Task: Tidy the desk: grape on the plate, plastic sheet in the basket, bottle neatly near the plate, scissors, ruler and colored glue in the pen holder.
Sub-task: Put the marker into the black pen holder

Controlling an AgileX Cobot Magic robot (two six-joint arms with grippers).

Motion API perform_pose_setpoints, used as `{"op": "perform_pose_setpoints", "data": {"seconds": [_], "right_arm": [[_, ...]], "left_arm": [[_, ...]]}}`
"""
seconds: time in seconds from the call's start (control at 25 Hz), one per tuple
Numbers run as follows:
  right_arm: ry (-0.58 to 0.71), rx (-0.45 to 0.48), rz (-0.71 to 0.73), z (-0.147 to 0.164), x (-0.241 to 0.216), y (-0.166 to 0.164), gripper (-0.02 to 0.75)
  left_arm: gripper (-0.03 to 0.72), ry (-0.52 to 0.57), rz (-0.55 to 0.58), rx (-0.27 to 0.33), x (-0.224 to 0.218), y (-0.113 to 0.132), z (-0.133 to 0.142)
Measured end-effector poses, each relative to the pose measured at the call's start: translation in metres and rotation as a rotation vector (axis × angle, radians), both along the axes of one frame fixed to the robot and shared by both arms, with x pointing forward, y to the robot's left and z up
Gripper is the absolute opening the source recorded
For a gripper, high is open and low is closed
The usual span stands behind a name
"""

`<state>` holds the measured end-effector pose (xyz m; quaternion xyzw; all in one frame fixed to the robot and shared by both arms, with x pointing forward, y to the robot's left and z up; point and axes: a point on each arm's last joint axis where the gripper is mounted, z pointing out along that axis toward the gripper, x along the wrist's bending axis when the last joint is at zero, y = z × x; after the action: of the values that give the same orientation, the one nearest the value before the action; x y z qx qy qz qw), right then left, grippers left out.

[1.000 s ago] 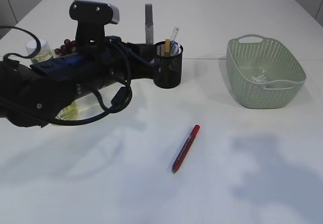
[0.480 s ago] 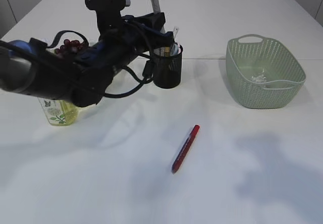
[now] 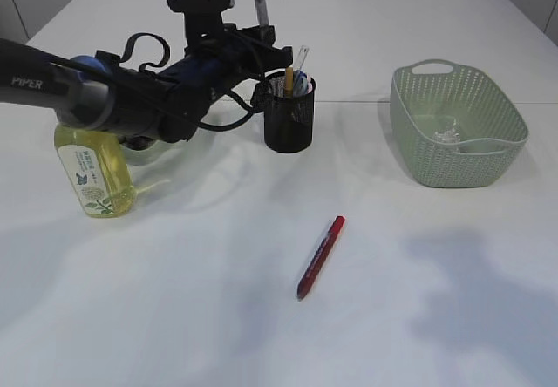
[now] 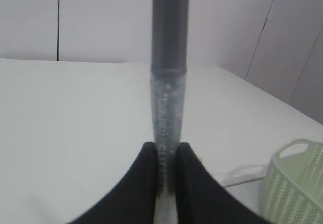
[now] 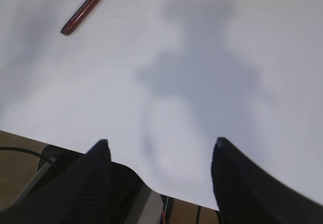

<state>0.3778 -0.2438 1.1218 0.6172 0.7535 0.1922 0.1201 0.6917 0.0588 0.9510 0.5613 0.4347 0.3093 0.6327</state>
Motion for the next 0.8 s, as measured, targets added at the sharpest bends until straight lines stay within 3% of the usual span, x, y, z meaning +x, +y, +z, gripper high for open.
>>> {"op": "perform_pose_setpoints", "data": {"seconds": [0.8], "right_arm": [[-0.017,-0.020,-0.003,0.000,0.001,-0.002,0.489]], "left_arm": [[0.060,0.042,-0.016,0.038,0.019,-0.012,-0.024]]}}
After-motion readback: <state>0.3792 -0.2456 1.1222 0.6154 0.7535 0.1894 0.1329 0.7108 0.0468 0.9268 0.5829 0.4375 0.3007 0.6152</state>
